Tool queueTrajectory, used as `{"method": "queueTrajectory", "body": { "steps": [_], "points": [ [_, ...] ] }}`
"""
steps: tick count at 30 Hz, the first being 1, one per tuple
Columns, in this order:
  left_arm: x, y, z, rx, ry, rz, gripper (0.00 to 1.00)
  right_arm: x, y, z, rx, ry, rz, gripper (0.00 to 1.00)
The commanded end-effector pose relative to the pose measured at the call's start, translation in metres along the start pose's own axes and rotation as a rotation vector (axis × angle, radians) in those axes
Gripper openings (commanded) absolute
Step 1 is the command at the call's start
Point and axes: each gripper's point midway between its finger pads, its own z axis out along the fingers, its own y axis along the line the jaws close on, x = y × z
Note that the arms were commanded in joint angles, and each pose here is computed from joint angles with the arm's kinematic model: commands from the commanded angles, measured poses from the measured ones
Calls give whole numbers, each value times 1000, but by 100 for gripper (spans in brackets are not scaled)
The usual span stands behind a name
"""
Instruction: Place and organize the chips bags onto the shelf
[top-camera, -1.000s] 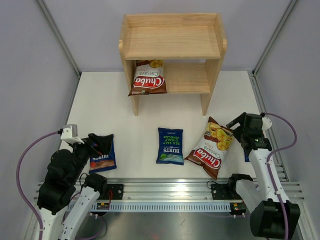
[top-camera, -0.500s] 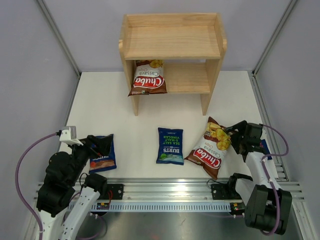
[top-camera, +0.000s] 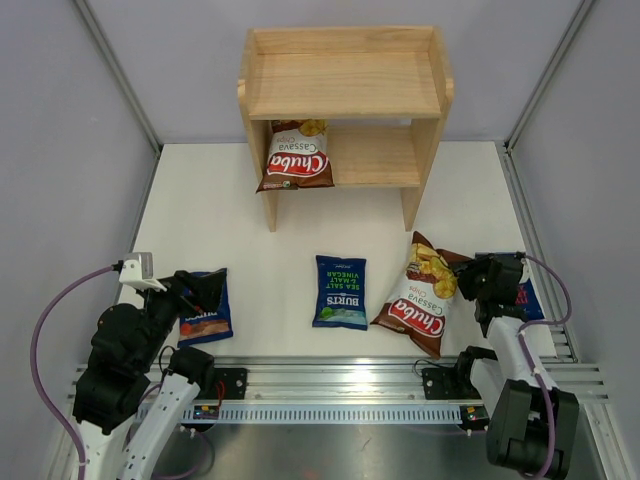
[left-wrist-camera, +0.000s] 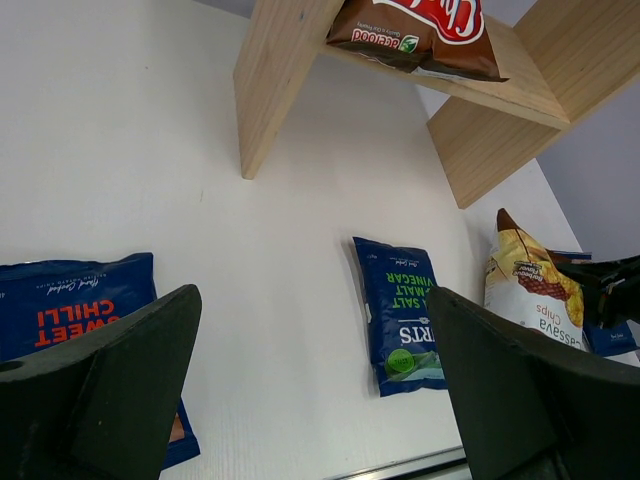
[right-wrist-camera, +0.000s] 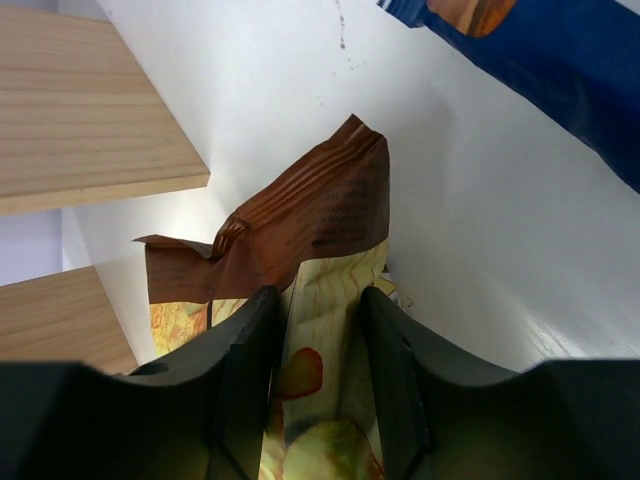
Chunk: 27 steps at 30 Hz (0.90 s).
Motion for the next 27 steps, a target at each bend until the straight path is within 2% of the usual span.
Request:
{"method": "queueTrajectory", "body": {
  "steps": [1, 3, 6, 7, 15, 16, 18, 23, 26, 27],
  "points": [
    [-9, -10, 2, 48, -30, 13, 99, -14, 21, -8, -84, -58, -18, 44],
    [-9, -10, 3, 46, -26, 13, 99, -15, 24, -12, -87, -57, -38, 35],
    [-7, -9, 5, 40, -14, 14, 99, -12, 23, -19, -75, -42, -43, 30],
    [-7, -9, 6, 39, -12, 14, 99, -15, 29, -23, -93, -48, -48, 20],
    [-1, -11, 13, 42, 31, 22, 99, -19, 58, -48, -157, -28, -63, 14],
    [0, -12, 16, 44, 46, 24, 99, -22, 65, -52, -173, -34, -67, 6],
    [3, -12, 20, 41, 67, 30, 99, -22, 71, -59, -193, -28, -64, 4],
    [19, -33, 34, 145, 184, 34, 99, -23, 93, -79, -262, -14, -53, 4],
    [32, -55, 43, 272, 236, -13, 99, -24, 110, -93, -317, -3, -29, 4],
    [39, -60, 51, 309, 235, -50, 99, -24, 116, -98, -337, 0, -21, 0]
  ]
}}
